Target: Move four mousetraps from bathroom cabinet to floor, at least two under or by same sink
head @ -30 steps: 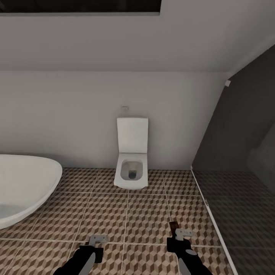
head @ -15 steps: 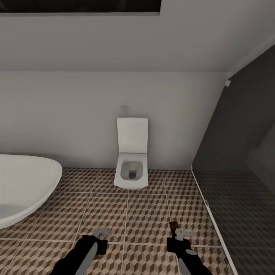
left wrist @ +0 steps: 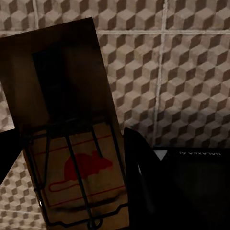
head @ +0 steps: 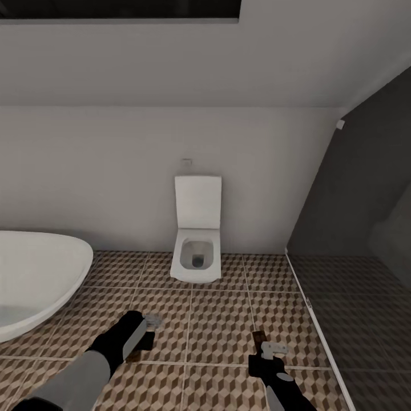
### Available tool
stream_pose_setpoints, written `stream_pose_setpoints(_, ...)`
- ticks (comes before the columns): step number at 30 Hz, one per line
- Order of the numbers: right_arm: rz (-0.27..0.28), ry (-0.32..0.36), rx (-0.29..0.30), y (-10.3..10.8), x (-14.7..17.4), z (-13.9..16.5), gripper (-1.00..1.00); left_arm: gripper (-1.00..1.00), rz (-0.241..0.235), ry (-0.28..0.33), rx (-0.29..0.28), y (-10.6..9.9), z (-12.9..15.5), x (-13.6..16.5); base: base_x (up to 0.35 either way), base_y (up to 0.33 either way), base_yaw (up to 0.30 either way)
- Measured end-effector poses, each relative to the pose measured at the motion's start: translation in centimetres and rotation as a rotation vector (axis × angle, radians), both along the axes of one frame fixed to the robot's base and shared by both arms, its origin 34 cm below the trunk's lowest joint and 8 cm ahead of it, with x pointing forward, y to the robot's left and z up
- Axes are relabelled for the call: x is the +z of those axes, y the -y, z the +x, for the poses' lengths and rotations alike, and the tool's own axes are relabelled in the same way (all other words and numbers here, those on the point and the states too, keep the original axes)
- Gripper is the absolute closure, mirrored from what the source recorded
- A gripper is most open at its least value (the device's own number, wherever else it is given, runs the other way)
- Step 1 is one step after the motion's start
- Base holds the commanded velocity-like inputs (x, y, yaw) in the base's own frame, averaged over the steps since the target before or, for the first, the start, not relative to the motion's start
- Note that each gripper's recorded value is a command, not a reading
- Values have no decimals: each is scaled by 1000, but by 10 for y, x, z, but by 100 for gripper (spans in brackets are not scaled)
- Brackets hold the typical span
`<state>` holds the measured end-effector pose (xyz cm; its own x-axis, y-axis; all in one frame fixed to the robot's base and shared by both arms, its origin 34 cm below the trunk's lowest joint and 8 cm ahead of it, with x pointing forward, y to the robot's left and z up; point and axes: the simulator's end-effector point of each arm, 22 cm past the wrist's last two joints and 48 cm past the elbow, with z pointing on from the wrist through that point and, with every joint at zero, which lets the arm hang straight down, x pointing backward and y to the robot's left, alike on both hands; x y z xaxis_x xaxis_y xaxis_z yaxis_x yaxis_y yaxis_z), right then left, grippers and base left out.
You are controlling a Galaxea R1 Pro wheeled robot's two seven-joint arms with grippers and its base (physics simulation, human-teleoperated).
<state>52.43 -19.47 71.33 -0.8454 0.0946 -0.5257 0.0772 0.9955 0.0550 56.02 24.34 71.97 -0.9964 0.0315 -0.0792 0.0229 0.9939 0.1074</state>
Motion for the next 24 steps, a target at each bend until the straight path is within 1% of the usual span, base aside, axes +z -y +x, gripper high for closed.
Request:
stream_pose_setpoints(1, 0, 0, 0, 0, 0, 0, 100, 100, 3, 3, 8, -3, -4, -6, 0, 0, 0)
stream_pose_setpoints(3, -2, 1, 0, 1, 0, 0, 100, 100, 7, 62, 29, -5, -2, -16, 0, 0, 0)
stream_pose_setpoints(4, -3, 2, 0, 1, 0, 0, 100, 100, 6, 81, 33, -5, 0, -17, 0, 0, 0)
stream_pose_setpoints(7, -3, 3, 0, 2, 0, 1, 100, 100, -15, 104, 35, -1, 3, -19, 0, 0, 0)
stream_pose_setpoints(9, -4, 4, 1, 2, 0, 1, 100, 100, -51, 112, 31, 7, 5, -19, 0, 0, 0)
stream_pose_setpoints(11, -4, 13, 0, 2, 1, 2, 100, 100, -113, 129, 22, 21, 9, -19, 0, 0, 0)
stream_pose_setpoints(13, -4, 25, -3, 2, 3, 5, 100, 100, -151, 143, 15, 31, 13, -17, 0, 0, 0)
stream_pose_setpoints(15, -4, 36, -6, 3, 4, 7, 100, 100, -177, 154, 10, 38, 16, -16, 0, 0, 0)
stream_pose_setpoints(18, -6, 43, -5, 3, 5, 8, 100, 100, -194, 157, 7, 42, 16, -15, 0, 0, 0)
stream_pose_setpoints(24, -7, 45, -5, 3, 5, 8, 100, 100, -195, 156, 6, 43, 16, -15, 0, 0, 0)
